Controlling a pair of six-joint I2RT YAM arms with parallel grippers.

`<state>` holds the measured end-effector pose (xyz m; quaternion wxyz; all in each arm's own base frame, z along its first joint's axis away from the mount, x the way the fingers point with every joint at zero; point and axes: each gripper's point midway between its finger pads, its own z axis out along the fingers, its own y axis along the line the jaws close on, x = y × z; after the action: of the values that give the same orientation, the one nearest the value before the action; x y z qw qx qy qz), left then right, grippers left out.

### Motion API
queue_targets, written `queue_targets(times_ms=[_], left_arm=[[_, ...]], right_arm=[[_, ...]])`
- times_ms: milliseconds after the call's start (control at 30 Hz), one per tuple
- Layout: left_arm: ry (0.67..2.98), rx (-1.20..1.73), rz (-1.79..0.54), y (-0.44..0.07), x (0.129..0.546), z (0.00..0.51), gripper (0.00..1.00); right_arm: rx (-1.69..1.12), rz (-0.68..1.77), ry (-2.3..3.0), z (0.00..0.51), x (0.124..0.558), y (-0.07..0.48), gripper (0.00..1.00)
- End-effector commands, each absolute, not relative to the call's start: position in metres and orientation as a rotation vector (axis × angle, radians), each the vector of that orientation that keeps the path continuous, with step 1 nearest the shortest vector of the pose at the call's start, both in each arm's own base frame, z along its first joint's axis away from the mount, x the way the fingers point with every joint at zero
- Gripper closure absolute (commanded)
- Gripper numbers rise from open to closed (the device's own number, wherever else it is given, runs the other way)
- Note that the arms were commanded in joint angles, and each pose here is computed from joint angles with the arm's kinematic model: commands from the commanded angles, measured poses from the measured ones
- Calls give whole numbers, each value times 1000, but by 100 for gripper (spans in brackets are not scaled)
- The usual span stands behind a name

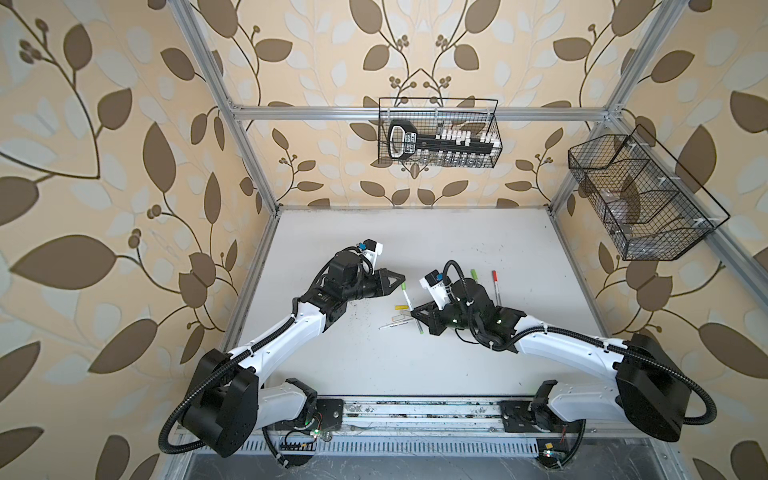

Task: Insert the pens into the pen caps
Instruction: 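Lower the green cap onto the marker tip held by the right gripper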

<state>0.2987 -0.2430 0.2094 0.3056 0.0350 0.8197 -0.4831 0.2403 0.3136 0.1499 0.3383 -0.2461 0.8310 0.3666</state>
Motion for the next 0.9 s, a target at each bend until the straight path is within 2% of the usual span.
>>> queue_targets(times_ms=[0,333,867], left_arm=[[2110,139,-1314,-246,293,225,96],[2106,165,-1298,-246,285,219,96],[2155,424,-1224,-275,257,198,96]], right_arm=[[-618,960,2129,164,251,320,93],[-560,962,2115,176,264,319,93],[-530,960,2067,188,276,319,97]])
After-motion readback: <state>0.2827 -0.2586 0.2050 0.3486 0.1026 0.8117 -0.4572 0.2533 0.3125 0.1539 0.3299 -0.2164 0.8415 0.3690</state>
